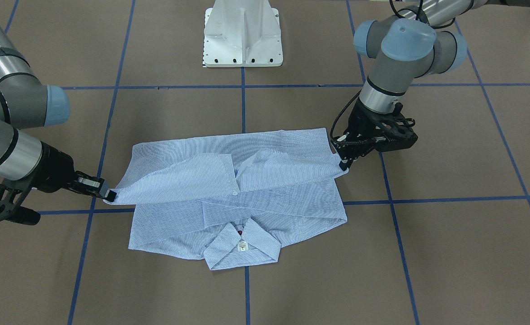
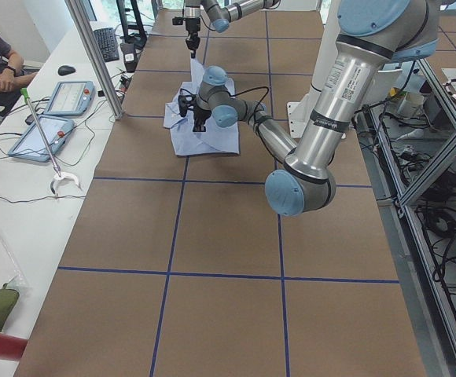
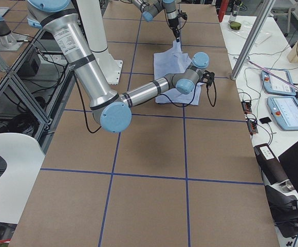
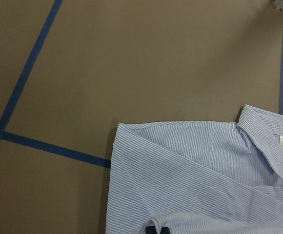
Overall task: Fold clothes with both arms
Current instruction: 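Carry the hem with both grippers toward the collar, folding the shirt in half, then lay the hem near the collar and open both grippers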
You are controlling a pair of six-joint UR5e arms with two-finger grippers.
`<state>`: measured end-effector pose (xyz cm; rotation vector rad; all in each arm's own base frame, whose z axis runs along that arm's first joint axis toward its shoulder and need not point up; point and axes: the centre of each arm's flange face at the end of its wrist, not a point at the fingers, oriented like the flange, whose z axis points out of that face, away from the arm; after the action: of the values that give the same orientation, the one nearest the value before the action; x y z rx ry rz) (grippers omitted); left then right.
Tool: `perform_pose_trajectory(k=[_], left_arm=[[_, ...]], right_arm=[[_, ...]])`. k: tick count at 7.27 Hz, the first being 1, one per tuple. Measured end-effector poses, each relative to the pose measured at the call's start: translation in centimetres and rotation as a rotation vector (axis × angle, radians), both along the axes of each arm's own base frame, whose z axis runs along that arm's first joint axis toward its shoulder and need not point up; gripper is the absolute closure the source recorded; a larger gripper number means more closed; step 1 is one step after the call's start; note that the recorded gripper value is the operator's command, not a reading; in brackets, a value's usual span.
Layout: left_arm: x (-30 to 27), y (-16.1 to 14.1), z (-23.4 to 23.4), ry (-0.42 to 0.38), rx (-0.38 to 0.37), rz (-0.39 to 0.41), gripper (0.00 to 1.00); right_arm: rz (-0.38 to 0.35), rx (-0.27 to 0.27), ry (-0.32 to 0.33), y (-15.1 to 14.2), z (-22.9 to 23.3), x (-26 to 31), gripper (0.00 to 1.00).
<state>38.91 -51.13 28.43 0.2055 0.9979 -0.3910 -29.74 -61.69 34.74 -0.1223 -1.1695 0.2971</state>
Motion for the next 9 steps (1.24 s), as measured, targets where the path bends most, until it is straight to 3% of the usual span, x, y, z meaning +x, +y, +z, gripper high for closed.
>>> perform_pose_trajectory(k=[5,9], left_arm=[[0.2,-0.2,-0.8,0.012,0.004,-0.002,1.0],[0.3,-0.2,-1.0,0.012,0.002,-0.002,1.0]], right_arm=[[0.0,0.01,-0.005,-0.1,-0.9,-0.6,1.0],[0.021,0.044,0.038,0.6,-0.8,-3.4,1.0]])
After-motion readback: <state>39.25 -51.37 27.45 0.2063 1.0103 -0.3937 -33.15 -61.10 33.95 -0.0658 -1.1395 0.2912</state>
